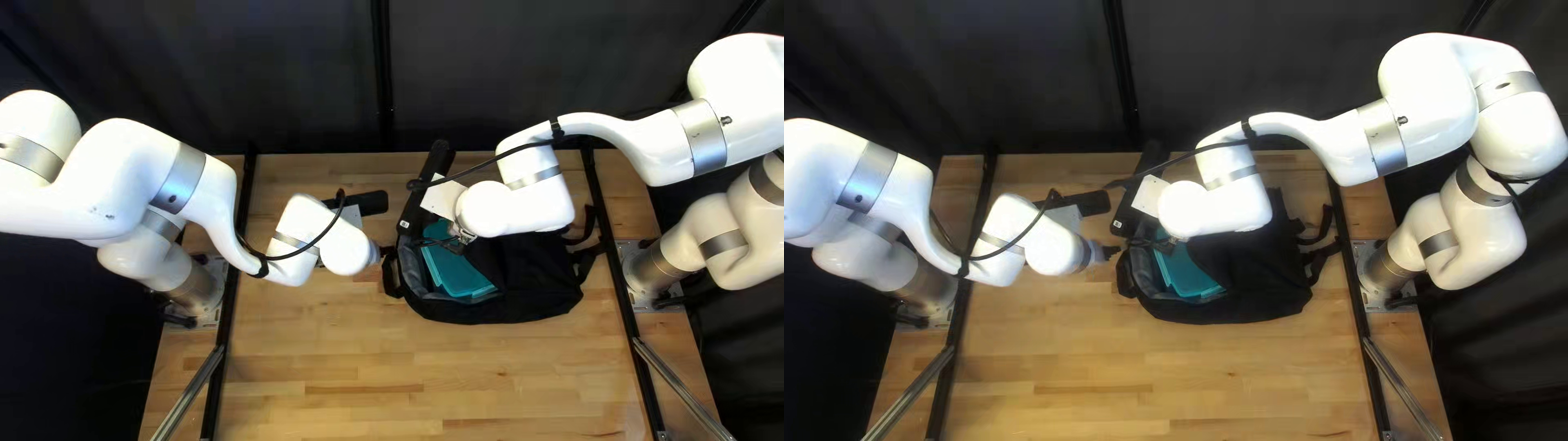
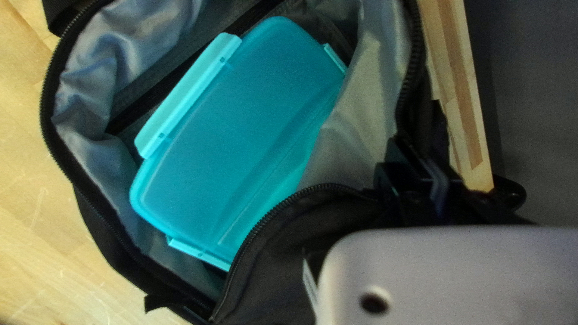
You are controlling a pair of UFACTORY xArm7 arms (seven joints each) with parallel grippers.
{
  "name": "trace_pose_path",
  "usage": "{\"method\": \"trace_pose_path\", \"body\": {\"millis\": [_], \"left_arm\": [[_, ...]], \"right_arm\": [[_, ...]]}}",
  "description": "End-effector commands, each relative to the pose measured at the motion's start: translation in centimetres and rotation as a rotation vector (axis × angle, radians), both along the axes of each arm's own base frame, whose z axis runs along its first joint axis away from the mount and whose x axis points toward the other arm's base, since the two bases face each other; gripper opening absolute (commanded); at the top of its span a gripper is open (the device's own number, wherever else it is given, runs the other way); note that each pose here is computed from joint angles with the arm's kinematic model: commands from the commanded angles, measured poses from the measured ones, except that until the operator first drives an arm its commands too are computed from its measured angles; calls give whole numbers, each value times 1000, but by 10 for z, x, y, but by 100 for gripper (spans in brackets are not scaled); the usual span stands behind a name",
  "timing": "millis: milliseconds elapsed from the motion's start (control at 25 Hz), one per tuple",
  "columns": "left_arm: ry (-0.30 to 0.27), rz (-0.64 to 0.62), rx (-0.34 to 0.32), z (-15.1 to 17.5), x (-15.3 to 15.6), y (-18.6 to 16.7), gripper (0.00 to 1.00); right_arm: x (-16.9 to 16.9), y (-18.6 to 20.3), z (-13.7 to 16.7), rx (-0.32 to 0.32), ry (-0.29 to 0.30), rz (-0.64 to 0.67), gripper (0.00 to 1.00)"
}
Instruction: Remove a lunch box from a kids backpack
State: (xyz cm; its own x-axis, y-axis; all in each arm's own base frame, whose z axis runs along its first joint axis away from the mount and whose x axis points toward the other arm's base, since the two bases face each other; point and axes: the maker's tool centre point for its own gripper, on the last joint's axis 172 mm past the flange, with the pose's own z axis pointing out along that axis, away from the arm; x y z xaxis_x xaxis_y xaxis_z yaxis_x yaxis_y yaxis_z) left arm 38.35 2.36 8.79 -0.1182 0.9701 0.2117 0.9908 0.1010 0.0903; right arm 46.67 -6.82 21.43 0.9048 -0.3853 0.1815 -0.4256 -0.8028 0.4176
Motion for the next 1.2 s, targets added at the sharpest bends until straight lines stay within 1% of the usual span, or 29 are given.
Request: {"method": "trace_pose_path", "body": {"millis": [40,80,120,160,240,360,480,720,760,960,1120,1160,1200], "left_arm": [[-129,9,-156,-6,-1,13,100],[-157,20,-187,-6,3,16,100],[-172,25,-199,-6,5,17,100],[-200,36,-219,-7,11,19,100],[-237,50,-237,-10,18,21,100],[-278,63,-248,-9,27,19,100],[-305,48,-230,-3,39,12,100],[-333,0,-188,-1,64,3,100],[-335,-13,-179,-2,71,1,100],[-331,-48,-156,-10,92,-4,100],[-321,-55,-147,-18,96,-1,100],[-320,-57,-143,-21,96,0,6],[-320,-60,-140,-22,96,1,1]], "right_arm": [[-2,0,2,3,-4,1,0],[-3,-1,3,3,-6,1,0],[-3,-1,3,3,-8,1,0],[-3,-1,3,4,-10,0,0],[-3,-1,3,5,-13,0,0],[-3,-1,3,5,-16,1,0],[-4,-1,3,5,-20,2,0],[-6,0,5,4,-25,3,0],[-6,0,6,4,-26,3,0],[-7,1,7,2,-28,3,0],[-8,1,8,-1,-29,5,0],[-9,1,9,-2,-30,6,0],[-9,1,10,-3,-31,6,0]]}}
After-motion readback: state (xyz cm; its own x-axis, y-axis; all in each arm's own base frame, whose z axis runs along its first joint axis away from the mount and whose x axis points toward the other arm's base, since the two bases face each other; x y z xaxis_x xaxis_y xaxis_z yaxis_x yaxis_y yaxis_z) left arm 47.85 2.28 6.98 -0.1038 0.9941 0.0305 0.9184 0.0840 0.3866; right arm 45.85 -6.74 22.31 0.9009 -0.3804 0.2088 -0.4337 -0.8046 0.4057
